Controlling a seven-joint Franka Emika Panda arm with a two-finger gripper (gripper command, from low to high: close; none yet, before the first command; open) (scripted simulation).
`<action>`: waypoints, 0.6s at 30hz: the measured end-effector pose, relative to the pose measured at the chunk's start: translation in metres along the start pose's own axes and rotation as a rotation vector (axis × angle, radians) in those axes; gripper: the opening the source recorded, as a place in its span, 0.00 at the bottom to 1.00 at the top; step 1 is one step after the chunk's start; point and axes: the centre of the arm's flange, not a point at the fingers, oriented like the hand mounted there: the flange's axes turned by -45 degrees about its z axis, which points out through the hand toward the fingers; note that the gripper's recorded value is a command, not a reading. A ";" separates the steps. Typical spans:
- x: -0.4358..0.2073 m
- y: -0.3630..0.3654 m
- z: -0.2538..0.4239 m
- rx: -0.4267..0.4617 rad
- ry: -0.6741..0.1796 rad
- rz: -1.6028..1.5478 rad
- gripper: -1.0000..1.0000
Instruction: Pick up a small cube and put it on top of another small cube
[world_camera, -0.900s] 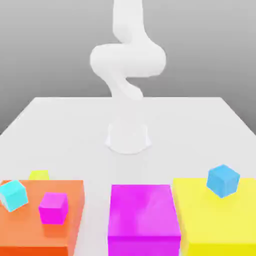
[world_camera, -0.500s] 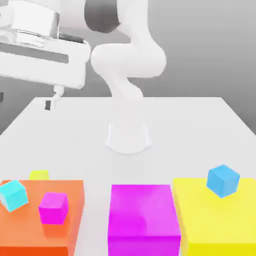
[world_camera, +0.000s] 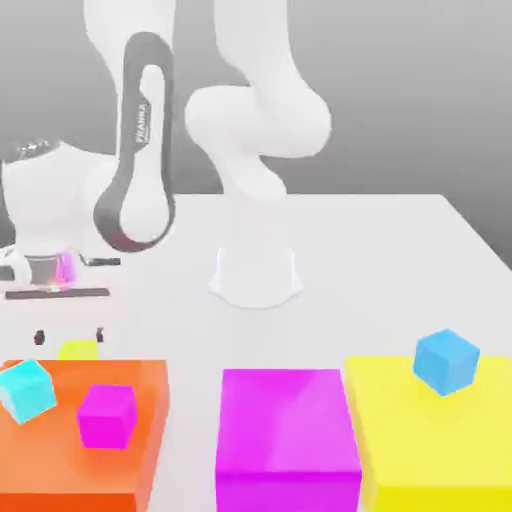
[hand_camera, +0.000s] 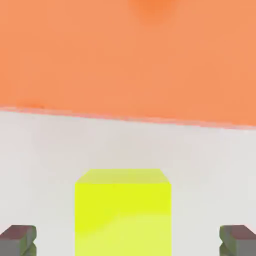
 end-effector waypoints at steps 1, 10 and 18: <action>-0.001 -0.001 0.010 0.000 0.000 0.000 0.50; -0.001 -0.001 0.010 0.003 -0.001 0.000 0.00; 0.012 0.003 -0.054 0.002 -0.002 0.055 0.00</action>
